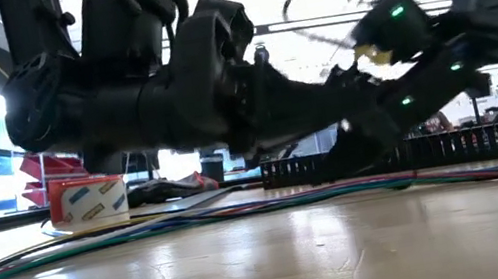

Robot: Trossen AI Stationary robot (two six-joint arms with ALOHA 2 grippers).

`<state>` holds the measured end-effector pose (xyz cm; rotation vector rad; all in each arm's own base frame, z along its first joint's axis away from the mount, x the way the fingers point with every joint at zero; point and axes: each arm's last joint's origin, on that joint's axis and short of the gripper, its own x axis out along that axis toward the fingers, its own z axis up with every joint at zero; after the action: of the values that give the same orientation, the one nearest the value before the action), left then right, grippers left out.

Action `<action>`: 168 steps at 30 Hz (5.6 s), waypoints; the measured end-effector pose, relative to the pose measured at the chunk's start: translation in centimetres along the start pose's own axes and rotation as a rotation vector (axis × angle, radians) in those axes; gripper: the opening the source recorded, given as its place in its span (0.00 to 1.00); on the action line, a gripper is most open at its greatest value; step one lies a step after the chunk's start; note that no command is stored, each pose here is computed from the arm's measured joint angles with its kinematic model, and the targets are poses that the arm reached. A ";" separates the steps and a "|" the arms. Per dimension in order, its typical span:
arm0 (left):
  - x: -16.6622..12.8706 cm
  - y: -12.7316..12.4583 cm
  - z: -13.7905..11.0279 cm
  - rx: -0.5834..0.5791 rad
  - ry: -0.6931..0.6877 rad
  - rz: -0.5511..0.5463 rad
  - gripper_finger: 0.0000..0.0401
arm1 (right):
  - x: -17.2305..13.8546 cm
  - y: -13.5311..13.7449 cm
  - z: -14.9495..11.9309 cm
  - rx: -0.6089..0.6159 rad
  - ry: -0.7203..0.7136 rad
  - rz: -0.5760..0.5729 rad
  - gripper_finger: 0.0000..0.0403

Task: Ziptie cables
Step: Wrap the black zip tie on the cables

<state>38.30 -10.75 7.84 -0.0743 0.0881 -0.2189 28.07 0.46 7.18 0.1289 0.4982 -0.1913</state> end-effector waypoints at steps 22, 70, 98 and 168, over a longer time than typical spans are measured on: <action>-0.8 1.1 5.3 0.047 0.084 0.051 0.00 | -5.3 6.1 -2.1 -0.181 -0.283 -0.128 0.00; -0.1 3.5 6.3 -0.325 0.076 -0.016 0.00 | -7.0 11.5 -1.7 -0.862 -0.254 -0.467 0.00; -0.1 3.4 6.3 -0.316 0.076 -0.016 0.00 | -7.1 12.6 -1.9 -0.882 -0.276 -0.485 0.00; 0.0 4.4 4.8 -0.414 0.117 0.043 0.00 | -6.8 14.1 -1.4 -1.071 -0.277 -0.432 0.00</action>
<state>39.65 -6.17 12.28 -0.4717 0.2503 -0.1594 24.55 15.41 10.32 -1.0458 0.2928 -0.3341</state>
